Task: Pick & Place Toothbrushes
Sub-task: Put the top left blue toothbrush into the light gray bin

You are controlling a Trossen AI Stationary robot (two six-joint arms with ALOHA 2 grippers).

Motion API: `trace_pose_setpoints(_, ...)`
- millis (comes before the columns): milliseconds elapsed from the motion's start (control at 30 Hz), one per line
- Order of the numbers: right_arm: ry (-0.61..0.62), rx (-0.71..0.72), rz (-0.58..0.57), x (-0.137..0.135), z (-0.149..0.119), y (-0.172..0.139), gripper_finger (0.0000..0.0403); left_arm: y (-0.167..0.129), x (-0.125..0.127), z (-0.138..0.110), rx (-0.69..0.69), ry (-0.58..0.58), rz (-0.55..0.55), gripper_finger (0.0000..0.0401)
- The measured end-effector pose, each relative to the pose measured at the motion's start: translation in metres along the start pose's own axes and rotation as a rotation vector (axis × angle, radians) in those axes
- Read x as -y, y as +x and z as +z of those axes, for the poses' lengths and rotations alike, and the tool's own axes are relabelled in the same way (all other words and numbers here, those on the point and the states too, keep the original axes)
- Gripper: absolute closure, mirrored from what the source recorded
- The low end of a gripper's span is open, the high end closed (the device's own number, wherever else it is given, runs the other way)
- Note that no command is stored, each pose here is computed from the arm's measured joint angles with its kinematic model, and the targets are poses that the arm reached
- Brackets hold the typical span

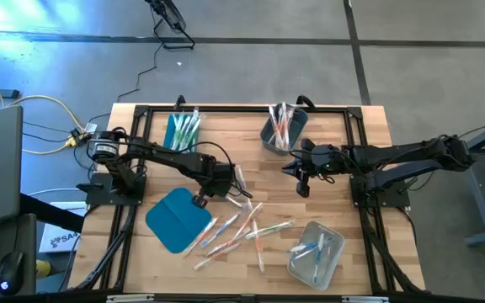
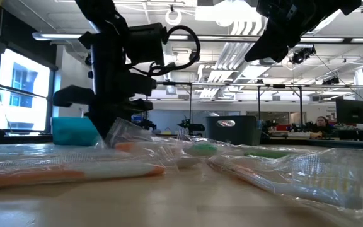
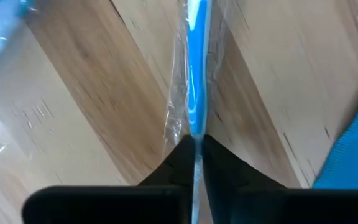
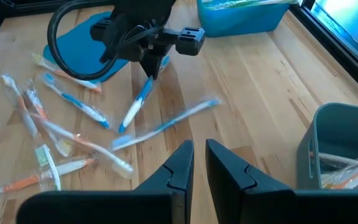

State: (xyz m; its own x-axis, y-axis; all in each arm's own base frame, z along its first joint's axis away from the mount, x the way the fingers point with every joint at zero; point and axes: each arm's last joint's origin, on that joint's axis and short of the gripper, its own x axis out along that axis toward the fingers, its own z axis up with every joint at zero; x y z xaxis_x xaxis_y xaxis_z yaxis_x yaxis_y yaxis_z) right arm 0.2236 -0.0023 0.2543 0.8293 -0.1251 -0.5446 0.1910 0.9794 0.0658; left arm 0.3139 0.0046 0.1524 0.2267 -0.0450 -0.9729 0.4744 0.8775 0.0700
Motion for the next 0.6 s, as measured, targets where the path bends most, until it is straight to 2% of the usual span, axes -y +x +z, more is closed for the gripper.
trace_pose_setpoints(300,0.000,0.000,0.000,0.000,0.000,0.000,0.0369,-0.001,0.004,-0.007,-0.074,0.000,-0.048,0.0397)
trace_pose_setpoints(600,0.045,0.000,0.006,0.000,0.000,0.000,0.0369,-0.005,0.009,-0.015,-0.153,0.049,-0.095,0.0400)
